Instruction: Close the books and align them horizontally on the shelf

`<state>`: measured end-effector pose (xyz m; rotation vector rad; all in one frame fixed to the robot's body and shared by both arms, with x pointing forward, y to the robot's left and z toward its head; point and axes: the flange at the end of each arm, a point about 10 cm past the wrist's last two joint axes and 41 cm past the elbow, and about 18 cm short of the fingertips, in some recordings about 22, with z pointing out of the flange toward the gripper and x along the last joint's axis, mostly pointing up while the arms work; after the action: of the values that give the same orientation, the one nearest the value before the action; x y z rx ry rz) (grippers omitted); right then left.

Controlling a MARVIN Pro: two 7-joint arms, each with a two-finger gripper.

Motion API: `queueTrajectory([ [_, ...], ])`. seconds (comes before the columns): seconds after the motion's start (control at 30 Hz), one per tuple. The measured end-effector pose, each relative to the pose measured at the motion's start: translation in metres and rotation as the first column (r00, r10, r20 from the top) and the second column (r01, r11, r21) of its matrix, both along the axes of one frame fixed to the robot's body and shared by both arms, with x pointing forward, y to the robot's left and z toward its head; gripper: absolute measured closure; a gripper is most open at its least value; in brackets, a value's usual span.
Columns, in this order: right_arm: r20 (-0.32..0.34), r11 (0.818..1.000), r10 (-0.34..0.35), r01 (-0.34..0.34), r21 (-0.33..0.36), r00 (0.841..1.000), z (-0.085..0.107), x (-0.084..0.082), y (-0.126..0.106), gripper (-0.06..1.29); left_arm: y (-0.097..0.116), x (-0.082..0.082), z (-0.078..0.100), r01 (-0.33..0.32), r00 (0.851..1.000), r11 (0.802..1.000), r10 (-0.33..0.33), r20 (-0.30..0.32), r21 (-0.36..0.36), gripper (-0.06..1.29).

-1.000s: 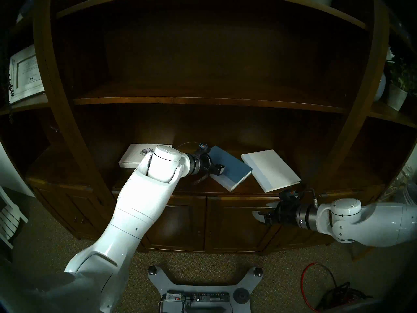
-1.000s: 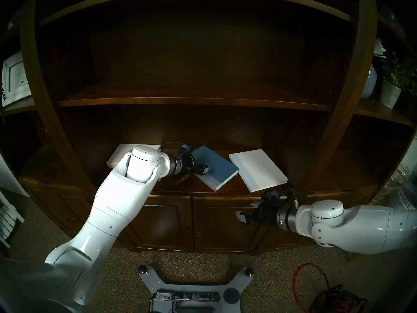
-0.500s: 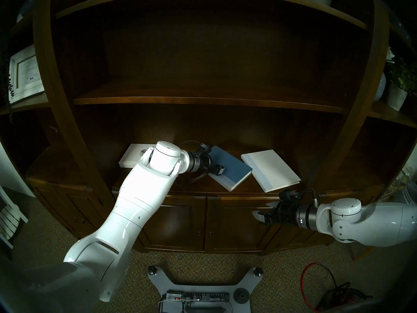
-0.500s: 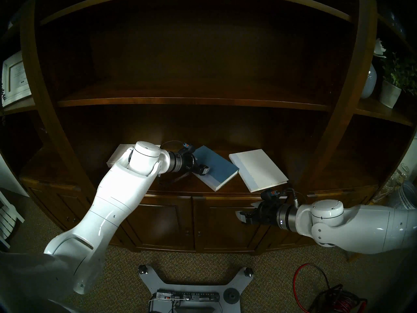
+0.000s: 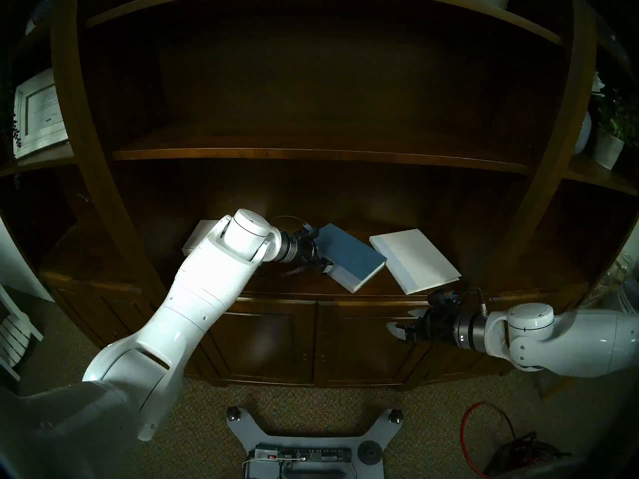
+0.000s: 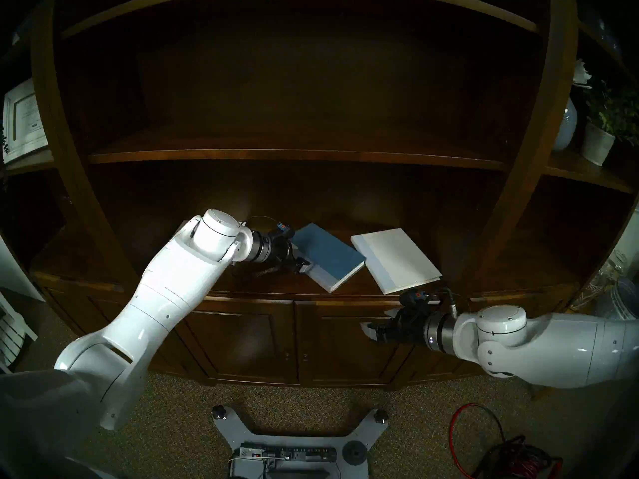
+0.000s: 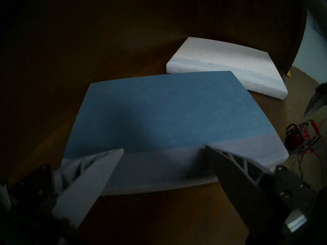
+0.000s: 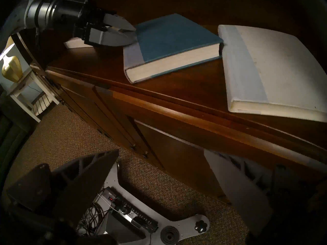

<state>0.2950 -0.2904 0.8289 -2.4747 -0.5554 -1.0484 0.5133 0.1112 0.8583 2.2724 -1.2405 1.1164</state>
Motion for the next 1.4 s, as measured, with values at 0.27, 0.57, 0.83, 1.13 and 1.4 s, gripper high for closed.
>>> queueTrajectory([
  [0.27,0.0,1.0,0.0,0.0,0.0,1.0,0.0,0.0,0.0,-0.03,0.005,0.002,0.001,0.017,1.0,1.0,-0.017,-0.016,0.022,-0.03],
  [0.57,0.0,1.0,0.0,0.0,0.0,1.0,0.0,0.0,0.0,-0.03,0.038,0.006,-0.001,-0.015,0.997,1.0,0.014,-0.071,-0.024,-0.03],
  [0.83,0.0,1.0,0.0,0.0,0.0,1.0,0.0,0.0,0.0,-0.03,0.075,0.008,-0.002,-0.056,0.994,0.997,0.051,-0.101,-0.05,-0.03],
  [1.13,0.0,1.0,0.0,0.0,0.0,1.0,0.0,0.0,0.0,-0.03,0.117,0.003,-0.001,-0.089,0.988,0.994,0.079,-0.133,-0.067,-0.03],
  [1.4,0.0,1.0,0.0,0.0,0.0,1.0,0.0,0.0,0.0,-0.03,0.137,-0.025,0.006,-0.076,0.981,0.983,0.044,-0.189,-0.168,-0.03],
])
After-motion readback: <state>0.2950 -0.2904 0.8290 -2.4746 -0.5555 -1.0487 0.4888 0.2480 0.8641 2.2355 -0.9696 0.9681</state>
